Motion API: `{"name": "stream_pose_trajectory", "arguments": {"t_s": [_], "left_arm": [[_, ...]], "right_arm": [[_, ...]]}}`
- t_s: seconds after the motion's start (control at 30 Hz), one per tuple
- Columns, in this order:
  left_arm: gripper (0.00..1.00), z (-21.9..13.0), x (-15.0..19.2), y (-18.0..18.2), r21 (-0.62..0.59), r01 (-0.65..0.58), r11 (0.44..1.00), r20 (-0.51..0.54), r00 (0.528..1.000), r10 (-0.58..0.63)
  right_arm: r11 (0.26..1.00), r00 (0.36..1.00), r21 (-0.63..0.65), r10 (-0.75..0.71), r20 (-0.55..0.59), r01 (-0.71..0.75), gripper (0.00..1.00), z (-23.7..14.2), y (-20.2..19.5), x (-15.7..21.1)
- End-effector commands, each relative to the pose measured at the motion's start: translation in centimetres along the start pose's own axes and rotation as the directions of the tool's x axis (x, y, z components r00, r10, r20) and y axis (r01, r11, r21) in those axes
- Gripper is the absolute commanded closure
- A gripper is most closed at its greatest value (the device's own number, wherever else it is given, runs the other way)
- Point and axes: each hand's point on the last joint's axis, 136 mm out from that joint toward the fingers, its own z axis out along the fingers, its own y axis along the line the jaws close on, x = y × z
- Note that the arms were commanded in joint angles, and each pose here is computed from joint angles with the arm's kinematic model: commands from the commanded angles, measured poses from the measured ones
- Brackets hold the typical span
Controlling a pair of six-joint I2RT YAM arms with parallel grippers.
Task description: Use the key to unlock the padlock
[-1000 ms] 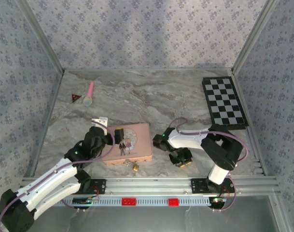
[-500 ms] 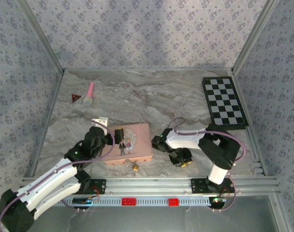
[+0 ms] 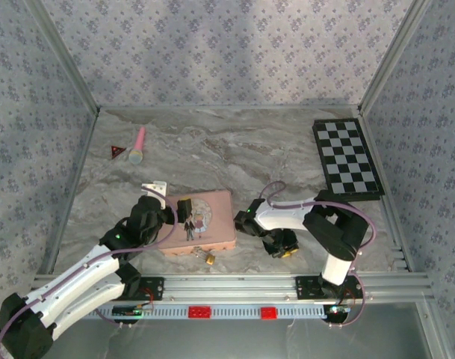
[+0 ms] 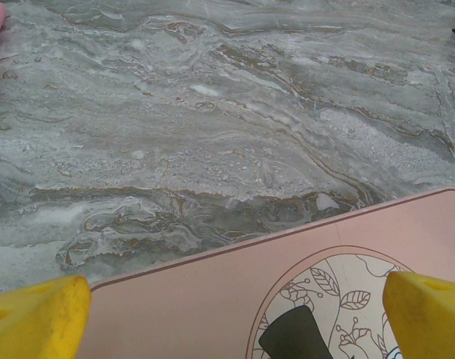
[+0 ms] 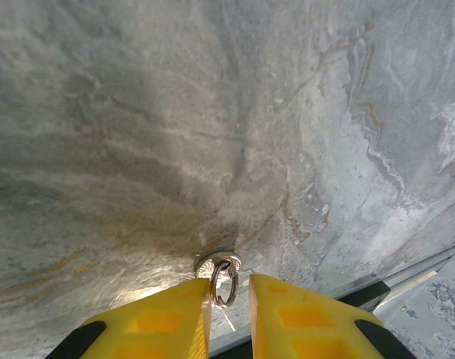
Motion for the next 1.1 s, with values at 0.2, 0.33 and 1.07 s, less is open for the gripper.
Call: {"name": "stream_pose_trajectory", "arguments": {"t_s": [0.2,0.33,1.07], "left_arm": [[0.0,-0.7,-2.1,-0.7,0.023,0.025,0.999,0.059,0.998,-0.026],[0.0,-0.8,-2.1,-0.6,0.024,0.025,0.999,0.059,0.998,-0.026],[0.0,1.5,-2.3,-5.5,0.197,-0.03,0.98,-0.054,0.998,0.041]], "right_arm": [[0.997,1.0,0.075,0.016,-0.019,-0.015,0.86,-0.2,-0.8,-0.2],[0.995,1.0,0.094,0.015,-0.022,-0.013,0.87,-0.2,-1.0,-0.3],[0.937,0.865,-0.317,0.279,0.417,-0.149,1.0,-11.1,-4.0,-4.4]]}}
